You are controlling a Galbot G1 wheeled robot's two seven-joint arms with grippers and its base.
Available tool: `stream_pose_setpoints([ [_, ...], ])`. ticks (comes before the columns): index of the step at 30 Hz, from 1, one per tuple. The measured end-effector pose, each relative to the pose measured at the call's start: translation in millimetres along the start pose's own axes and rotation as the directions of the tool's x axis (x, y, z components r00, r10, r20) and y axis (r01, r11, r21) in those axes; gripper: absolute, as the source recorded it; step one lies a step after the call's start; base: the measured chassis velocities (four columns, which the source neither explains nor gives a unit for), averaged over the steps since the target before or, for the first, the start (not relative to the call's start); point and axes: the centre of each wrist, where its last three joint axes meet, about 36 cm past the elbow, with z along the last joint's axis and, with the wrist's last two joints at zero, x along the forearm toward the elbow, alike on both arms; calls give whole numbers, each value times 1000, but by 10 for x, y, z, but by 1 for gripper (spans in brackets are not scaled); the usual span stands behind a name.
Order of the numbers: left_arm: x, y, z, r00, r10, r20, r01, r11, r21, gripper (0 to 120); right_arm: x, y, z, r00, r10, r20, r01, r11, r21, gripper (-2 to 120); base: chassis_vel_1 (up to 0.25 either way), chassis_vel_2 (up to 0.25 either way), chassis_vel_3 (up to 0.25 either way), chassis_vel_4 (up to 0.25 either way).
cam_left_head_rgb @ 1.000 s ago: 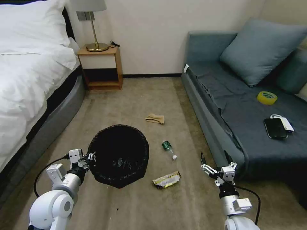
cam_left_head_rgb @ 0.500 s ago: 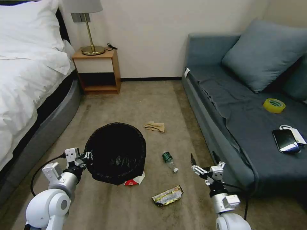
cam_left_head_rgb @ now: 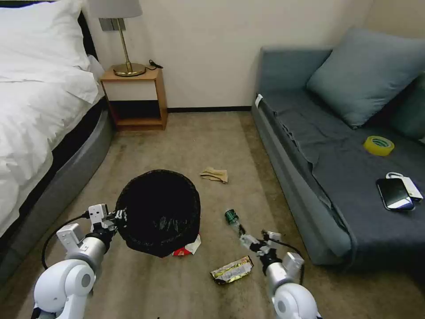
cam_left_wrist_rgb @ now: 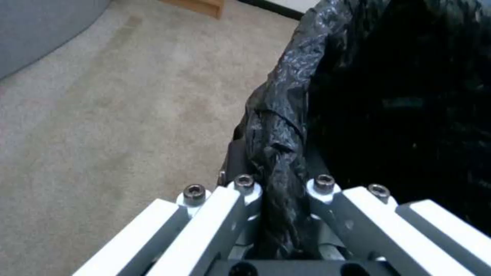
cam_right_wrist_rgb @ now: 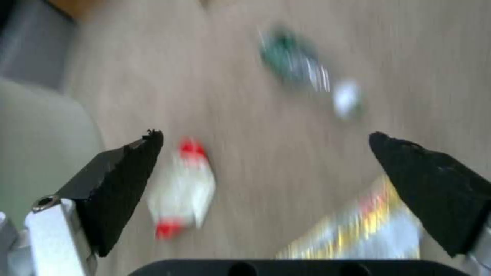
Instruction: Pick up the trash bin, then pick up the garbage on the floor and place it into the trash bin.
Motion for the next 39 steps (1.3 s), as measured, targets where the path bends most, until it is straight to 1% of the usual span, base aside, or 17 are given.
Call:
stream_pose_setpoints([
  [1, -29, 49, -12, 1000, -4, -5, 4, 1000, 0, 4, -111, 83, -211, 986, 64, -155, -71, 997, -43, 100, 0, 0, 0, 0],
  [3, -33, 54, -14, 1000, -4, -5, 4, 1000, 0, 4, -126, 84, -244, 983, 70, -169, -78, 996, -43, 100, 0, 0, 0, 0],
  [4, -41, 69, -16, 1000, -4, -7, 4, 1000, -1, 4, -157, 77, -319, 978, 81, -191, -91, 995, -40, 100, 0, 0, 0, 0],
  [7, -41, 69, -16, 1000, -4, -7, 4, 1000, -1, 4, -157, 77, -319, 978, 81, -191, -91, 995, -40, 100, 0, 0, 0, 0],
  [8, -124, 168, -21, 1000, -6, -20, 6, 1000, -1, 4, -437, -145, -869, 909, 199, -367, -230, 972, -42, 100, 0, 0, 0, 0],
  [11, -175, 231, -20, 1000, -9, -28, 9, 1000, -3, 4, -515, -153, -986, 861, 196, -469, -250, 967, -55, 100, 0, 0, 0, 0],
  [12, -175, 231, -20, 1000, -9, -28, 9, 1000, -3, 4, -515, -153, -986, 861, 196, -469, -250, 967, -55, 100, 0, 0, 0, 0],
  [14, -206, 271, -12, 999, -11, -33, 10, 1000, -3, 4, -595, -179, -978, 837, 206, -507, -268, 962, -52, 100, 0, 0, 0, 0],
  [16, -214, 281, -8, 999, -11, -34, 11, 1000, -2, 4, -616, -182, -964, 832, 206, -515, -271, 961, -53, 100, 0, 0, 0, 0],
  [19, -254, 331, 21, 999, -13, -39, 13, 1000, 2, 4, -705, -168, -829, 812, 207, -546, -281, 958, -55, 100, 0, 0, 0, 0],
  [22, -259, 339, 28, 999, -13, -40, 13, 1000, 3, 4, -727, -161, -783, 807, 207, -553, -283, 958, -54, 100, 0, 0, 0, 0],
  [23, -274, 360, 43, 999, -14, -41, 14, 1000, 4, 4, -781, -146, -651, 797, 209, -567, -290, 956, -54, 100, 0, 0, 0, 0],
  [24, -274, 360, 43, 999, -14, -41, 14, 1000, 4, 4, -781, -146, -651, 797, 209, -567, -290, 956, -54, 100, 0, 0, 0, 0],
  [25, -283, 374, 55, 999, -15, -42, 15, 1000, 6, 4, -823, -130, -547, 791, 209, -575, -292, 955, -55, 100, 0, 0, 0, 0],
  [31, -283, 428, 57, 999, -18, -40, 18, 1000, 6, 4, -938, -89, -328, 786, 209, -582, -288, 956, -46, 100, 0, 0, 0, 0],
  [35, -274, 446, 61, 999, -20, -40, 20, 1000, 7, 4, -969, -94, -307, 788, 211, -578, -288, 957, -44, 100, 0, 0, 0, 0],
  [39, -250, 493, 79, 999, -28, -41, 28, 1000, 9, 4, -1045, -165, -240, 796, 230, -560, -297, 954, -30, 100, 0, 0, 0, 0],
])
